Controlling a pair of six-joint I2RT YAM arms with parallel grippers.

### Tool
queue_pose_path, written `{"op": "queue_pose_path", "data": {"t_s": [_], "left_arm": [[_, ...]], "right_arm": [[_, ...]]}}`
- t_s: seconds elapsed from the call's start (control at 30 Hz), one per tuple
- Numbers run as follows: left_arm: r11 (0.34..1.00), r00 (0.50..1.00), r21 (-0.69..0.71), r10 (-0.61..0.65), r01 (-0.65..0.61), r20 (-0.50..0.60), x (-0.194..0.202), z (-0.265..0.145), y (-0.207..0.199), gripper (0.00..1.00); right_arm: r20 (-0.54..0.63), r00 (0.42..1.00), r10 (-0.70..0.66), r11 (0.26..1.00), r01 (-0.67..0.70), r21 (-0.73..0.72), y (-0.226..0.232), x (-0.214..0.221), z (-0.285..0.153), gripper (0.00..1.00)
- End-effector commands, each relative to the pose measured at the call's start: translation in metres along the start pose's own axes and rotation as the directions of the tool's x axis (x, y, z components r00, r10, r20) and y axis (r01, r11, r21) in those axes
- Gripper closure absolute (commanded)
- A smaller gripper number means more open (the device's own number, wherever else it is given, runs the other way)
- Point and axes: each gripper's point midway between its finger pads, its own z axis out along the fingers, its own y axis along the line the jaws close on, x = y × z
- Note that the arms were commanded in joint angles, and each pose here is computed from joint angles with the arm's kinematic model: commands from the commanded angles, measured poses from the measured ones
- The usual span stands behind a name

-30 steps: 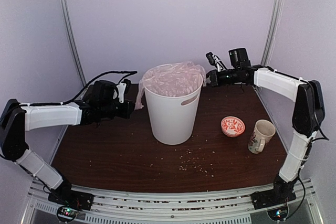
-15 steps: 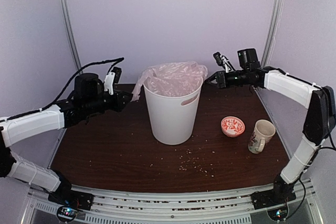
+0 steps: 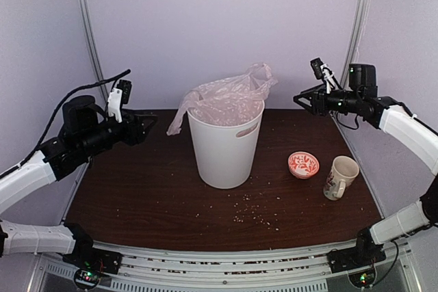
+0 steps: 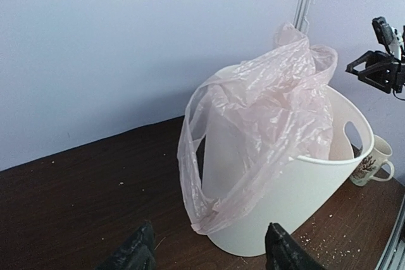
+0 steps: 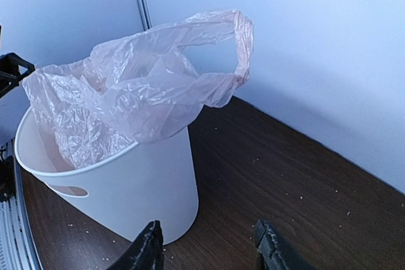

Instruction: Put the trash bags into the trash bin

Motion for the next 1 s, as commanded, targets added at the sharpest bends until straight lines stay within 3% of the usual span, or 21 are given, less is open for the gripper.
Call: {"op": "queue_pose_path", "data": {"t_s": [0.0, 0.13, 0.27, 0.47, 0.83, 0.97], "left_arm": [[0.982, 0.989, 0.129, 0.132, -0.14, 0.068, -0.013, 0.001, -0.032, 0.39], [0.953, 0.965, 0.156, 0.253, -0.26, 0.063, -0.025, 0.008, -0.057, 0.38], [0.919, 0.932, 0.173, 0.361, -0.356, -0.003, -0.028, 0.025, -0.063, 0.38], [0.886, 0.896, 0.158, 0.444, -0.436, -0.012, -0.037, 0.039, -0.061, 0.41], [0.862, 0.872, 0.207, 0.484, -0.463, -0.066, -0.015, 0.063, -0.065, 0.42], [0.858, 0.872, 0.231, 0.484, -0.458, -0.07, -0.012, 0.068, -0.068, 0.5]], "right_arm": [[0.05, 0.973, -0.224, 0.974, 0.225, -0.016, 0.02, -0.019, -0.012, 0.49], [0.043, 0.922, -0.386, 0.922, 0.387, -0.02, 0.047, -0.048, -0.015, 0.39], [0.018, 0.86, -0.51, 0.859, 0.51, -0.035, 0.073, -0.075, -0.009, 0.38], [-0.135, 0.769, -0.624, 0.781, 0.616, -0.102, 0.086, -0.054, 0.037, 0.4], [-0.226, 0.751, -0.621, 0.781, 0.618, -0.091, 0.073, -0.026, 0.065, 0.34], [-0.239, 0.749, -0.618, 0.782, 0.617, -0.088, 0.07, -0.018, 0.068, 0.41]]}}
